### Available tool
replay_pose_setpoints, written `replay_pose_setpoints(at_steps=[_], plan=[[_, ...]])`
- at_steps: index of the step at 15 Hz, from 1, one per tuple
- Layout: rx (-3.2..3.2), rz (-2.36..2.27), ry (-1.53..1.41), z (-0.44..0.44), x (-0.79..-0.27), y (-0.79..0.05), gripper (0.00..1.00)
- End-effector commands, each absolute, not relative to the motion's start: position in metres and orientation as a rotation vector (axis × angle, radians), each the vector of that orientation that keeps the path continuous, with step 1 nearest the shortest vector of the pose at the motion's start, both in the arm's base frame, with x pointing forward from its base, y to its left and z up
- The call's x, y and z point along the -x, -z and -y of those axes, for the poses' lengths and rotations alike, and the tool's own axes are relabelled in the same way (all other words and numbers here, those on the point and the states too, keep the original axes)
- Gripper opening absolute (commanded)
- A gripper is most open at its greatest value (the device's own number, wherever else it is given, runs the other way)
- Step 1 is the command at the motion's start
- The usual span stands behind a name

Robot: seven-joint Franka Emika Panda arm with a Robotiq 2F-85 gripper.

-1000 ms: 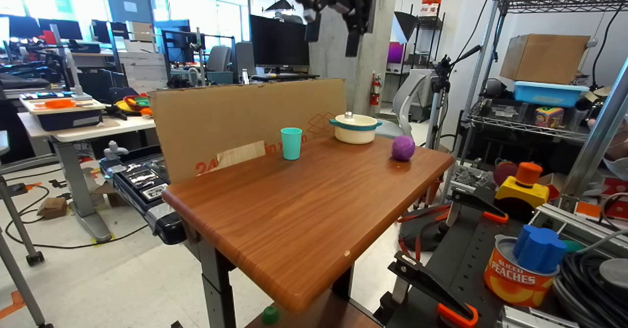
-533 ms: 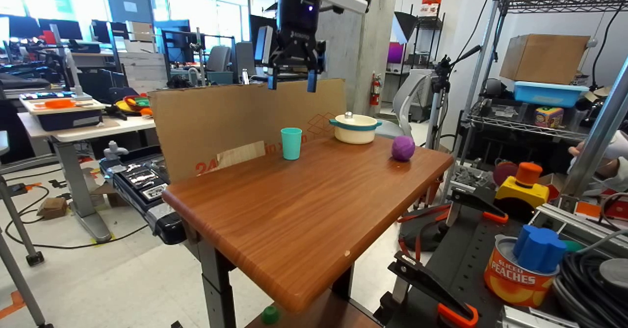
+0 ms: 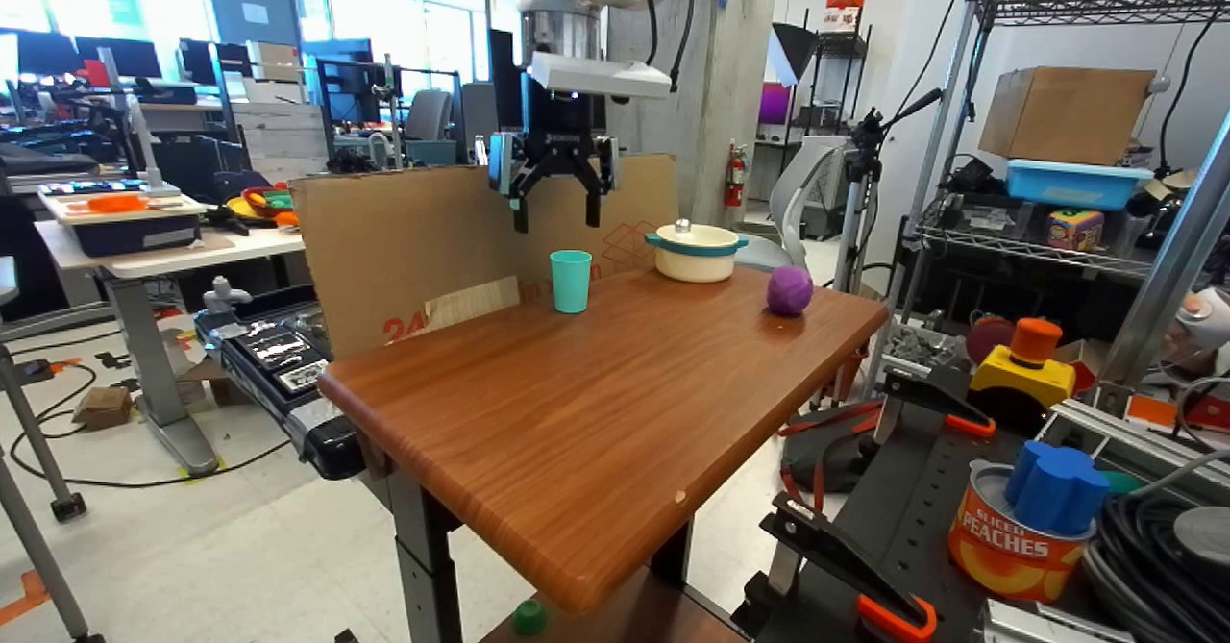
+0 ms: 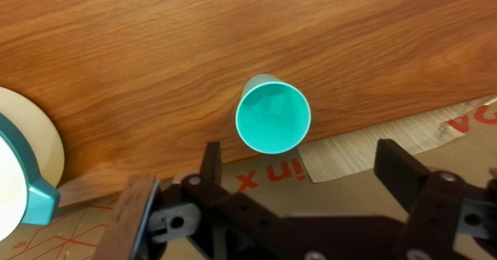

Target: Move the blue cup forwards

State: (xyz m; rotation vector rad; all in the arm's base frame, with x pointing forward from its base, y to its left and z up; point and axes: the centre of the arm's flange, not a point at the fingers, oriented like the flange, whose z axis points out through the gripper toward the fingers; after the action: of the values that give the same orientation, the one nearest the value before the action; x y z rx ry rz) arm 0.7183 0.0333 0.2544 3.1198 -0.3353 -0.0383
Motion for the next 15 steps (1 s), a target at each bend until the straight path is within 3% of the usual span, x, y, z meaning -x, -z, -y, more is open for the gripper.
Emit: replay_pose_setpoints(at_steps=[1, 7, 8, 10, 15], plan=[[-3.076, 0.355, 0.081, -0.038, -0.742, -0.239, 1.0], [-3.026, 0.34, 0.194, -0.049, -0.734, -0.213, 0.97], [-3.009, 0.331, 0.196, -0.051, -0.733, -0.211, 0.72], [-2.98, 0.311, 0.187, -0.053, -0.733, -0.209, 0.68], [-2.922, 0.281, 0.171, -0.057, -0.728, -0.215, 0.29]])
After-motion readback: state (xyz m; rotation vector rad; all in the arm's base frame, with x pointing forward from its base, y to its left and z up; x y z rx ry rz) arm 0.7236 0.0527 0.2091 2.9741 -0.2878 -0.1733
